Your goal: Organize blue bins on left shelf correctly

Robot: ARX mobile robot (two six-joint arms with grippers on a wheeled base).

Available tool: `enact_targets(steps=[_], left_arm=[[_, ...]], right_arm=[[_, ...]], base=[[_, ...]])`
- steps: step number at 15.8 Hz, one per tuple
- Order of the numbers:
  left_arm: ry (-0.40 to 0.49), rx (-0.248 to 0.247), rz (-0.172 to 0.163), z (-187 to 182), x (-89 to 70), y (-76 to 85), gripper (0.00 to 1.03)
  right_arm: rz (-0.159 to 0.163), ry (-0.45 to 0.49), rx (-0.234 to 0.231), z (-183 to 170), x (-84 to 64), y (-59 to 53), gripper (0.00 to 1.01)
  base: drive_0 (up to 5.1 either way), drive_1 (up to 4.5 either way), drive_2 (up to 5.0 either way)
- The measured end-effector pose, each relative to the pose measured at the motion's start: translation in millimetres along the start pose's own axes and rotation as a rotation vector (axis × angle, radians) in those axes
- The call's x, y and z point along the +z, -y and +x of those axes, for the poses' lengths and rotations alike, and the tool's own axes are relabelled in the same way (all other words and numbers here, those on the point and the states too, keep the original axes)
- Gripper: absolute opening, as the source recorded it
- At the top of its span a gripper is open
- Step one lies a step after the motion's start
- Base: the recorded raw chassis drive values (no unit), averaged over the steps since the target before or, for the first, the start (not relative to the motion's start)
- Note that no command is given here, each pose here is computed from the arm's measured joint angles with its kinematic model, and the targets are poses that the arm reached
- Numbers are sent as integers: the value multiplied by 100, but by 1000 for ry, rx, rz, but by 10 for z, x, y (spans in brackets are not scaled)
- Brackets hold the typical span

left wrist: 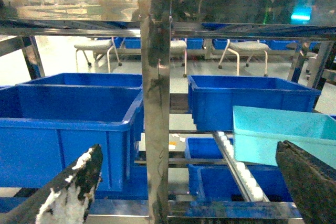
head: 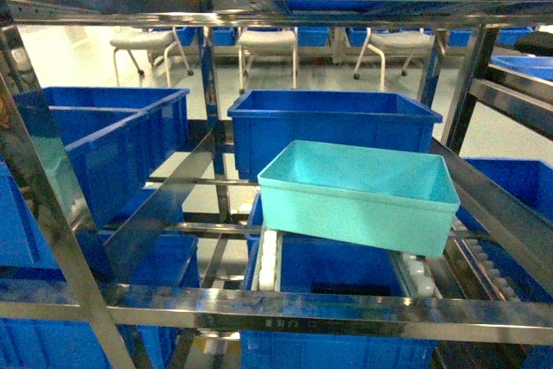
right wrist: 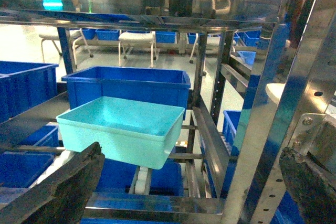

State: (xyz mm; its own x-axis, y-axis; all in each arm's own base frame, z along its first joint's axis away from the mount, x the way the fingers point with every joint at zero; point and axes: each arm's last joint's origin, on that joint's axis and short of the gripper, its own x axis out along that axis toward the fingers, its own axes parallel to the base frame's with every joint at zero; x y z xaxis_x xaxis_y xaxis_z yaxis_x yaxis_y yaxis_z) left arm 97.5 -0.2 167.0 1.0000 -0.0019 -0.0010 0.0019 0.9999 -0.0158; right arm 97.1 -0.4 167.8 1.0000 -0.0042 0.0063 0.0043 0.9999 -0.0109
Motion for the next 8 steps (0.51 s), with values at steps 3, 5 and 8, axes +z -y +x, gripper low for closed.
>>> enact_targets(steps=[3, 5, 8], left_arm=[[0, 0, 1, 0, 0, 0, 98], [0, 0, 1, 0, 0, 0, 98], [0, 0, 1, 0, 0, 0, 98]], right_arm=[[0, 0, 0, 0, 0, 0, 98], [0, 0, 0, 0, 0, 0, 98], [0, 0, 0, 0, 0, 0, 98]], base=[[0, 0, 0], [0, 0, 0], [0, 0, 0]])
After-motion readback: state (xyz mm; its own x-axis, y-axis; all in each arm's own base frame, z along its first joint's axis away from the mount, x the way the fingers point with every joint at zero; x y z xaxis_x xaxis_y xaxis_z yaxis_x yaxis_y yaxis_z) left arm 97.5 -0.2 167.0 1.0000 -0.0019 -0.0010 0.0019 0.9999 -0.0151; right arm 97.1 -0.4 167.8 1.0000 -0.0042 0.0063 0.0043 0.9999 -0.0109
